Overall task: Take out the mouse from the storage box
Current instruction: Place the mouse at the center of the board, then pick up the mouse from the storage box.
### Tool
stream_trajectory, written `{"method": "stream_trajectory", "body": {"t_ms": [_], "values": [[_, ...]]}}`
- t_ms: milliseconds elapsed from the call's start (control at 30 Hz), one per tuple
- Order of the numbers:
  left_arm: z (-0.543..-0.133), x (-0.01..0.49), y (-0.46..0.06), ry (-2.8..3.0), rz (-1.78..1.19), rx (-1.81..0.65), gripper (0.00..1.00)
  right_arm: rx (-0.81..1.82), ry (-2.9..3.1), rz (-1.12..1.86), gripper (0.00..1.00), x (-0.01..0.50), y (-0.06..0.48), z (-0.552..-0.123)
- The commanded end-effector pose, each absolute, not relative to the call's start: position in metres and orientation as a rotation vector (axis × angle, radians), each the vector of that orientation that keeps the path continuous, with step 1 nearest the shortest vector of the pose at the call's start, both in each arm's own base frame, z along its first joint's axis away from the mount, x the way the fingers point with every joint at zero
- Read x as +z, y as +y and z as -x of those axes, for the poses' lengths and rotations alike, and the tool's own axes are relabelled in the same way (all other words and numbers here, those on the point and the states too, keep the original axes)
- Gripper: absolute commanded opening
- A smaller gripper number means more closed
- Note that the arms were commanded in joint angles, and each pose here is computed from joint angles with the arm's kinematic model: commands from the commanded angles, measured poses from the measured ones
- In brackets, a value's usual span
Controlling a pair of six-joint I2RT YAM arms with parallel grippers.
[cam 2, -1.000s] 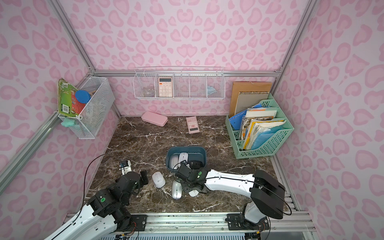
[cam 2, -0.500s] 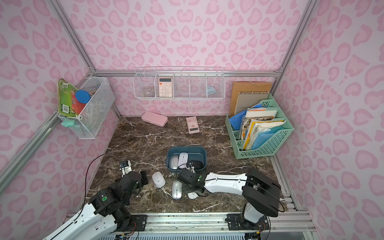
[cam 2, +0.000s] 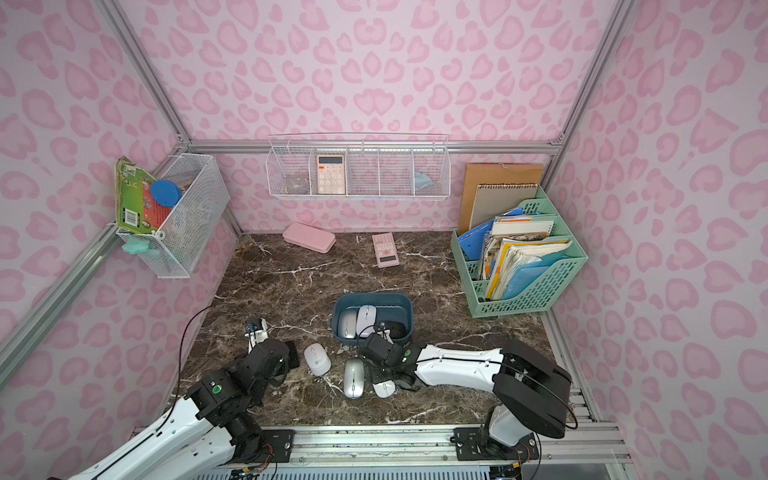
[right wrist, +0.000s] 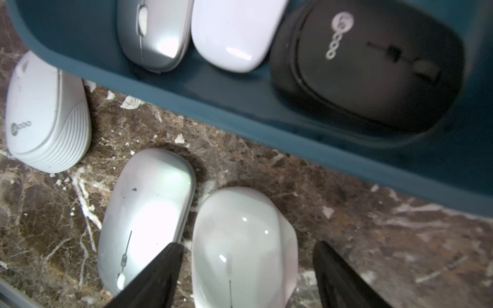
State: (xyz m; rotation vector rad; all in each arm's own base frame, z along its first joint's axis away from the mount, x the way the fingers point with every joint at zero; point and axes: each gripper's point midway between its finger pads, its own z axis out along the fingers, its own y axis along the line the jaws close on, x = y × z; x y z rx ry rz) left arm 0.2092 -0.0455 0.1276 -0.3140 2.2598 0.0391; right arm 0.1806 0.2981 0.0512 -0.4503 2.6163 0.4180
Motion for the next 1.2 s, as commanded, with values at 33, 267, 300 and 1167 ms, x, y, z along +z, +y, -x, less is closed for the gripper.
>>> {"method": "stream_trajectory", "body": {"t_ms": [33,267,300,1167], "values": [[-0.209,0.125,-0.045,2.297,0.311,0.082,0.98,0.458,2.541,0.492,0.80,0.069,0.274,-0.194],[-0.215,0.126,-0.084,2.474,0.303,-0.020,0.99,0.352,2.496,0.338,0.81,0.083,0.197,-0.234],[-0.218,0.130,-0.092,2.495,0.297,-0.039,0.99,0.357,2.485,0.311,0.81,0.085,0.190,-0.238],[-0.301,0.101,-0.298,2.914,-0.688,-0.421,0.82,0.437,2.327,0.211,0.84,0.073,0.159,-0.263]]}}
